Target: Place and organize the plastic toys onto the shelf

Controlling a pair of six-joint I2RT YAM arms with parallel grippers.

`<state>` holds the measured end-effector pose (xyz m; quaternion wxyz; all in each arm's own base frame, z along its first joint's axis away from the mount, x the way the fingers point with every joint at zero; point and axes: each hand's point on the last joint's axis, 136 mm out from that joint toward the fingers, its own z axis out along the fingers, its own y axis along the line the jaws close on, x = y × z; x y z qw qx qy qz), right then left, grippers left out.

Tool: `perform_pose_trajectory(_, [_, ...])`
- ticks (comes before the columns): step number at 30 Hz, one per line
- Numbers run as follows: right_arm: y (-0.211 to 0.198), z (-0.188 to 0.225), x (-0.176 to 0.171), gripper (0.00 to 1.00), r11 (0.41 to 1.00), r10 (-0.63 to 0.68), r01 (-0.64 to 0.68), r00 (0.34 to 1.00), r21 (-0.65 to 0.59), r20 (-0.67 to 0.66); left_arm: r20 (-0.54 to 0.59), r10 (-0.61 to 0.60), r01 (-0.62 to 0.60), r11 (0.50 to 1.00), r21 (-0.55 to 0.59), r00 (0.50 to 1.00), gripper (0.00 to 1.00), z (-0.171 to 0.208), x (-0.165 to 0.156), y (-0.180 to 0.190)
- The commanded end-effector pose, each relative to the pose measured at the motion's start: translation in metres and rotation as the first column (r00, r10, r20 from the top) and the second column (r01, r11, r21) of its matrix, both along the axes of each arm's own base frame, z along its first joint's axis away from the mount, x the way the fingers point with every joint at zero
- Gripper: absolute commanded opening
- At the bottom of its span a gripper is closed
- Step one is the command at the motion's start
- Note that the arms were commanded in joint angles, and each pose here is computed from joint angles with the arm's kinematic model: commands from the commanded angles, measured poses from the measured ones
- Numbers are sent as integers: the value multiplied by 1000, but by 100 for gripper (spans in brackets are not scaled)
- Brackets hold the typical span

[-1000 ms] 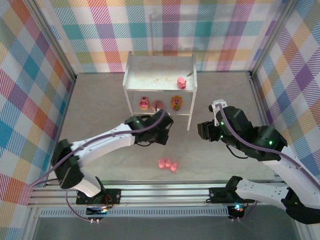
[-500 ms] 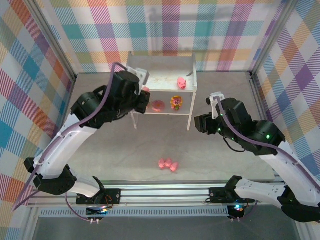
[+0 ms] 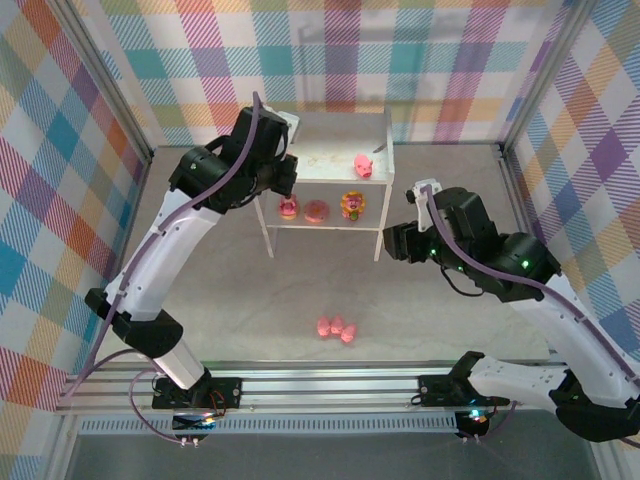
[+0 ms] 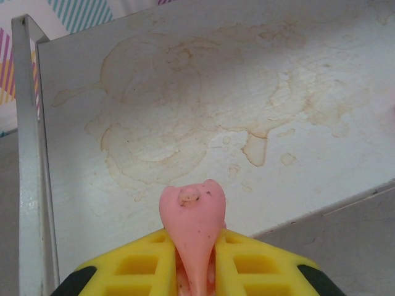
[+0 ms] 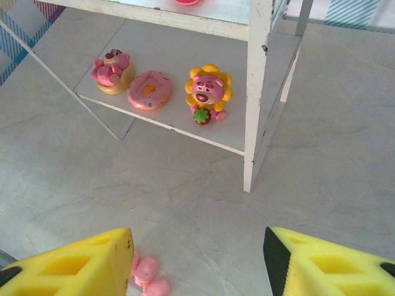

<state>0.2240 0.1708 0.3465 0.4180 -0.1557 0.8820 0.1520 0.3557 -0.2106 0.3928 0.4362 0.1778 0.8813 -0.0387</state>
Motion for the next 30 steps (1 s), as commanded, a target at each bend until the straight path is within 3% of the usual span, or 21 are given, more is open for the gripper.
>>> perform_pose_trajectory(1, [6, 14, 4, 59, 999, 24, -25, 999, 34, 32, 2, -16, 16, 1000, -6, 1000, 18, 7, 5, 5])
perform_pose_trajectory(22, [17, 6, 21, 59, 997, 47, -46, 999, 63, -11, -99, 34, -26, 996, 80, 995, 19, -16, 13, 19])
perform_pose_trajectory(30, [17, 5, 23, 58, 996, 48, -47, 999, 70, -15, -111, 40, -30, 995, 94, 993, 27, -21, 16, 20])
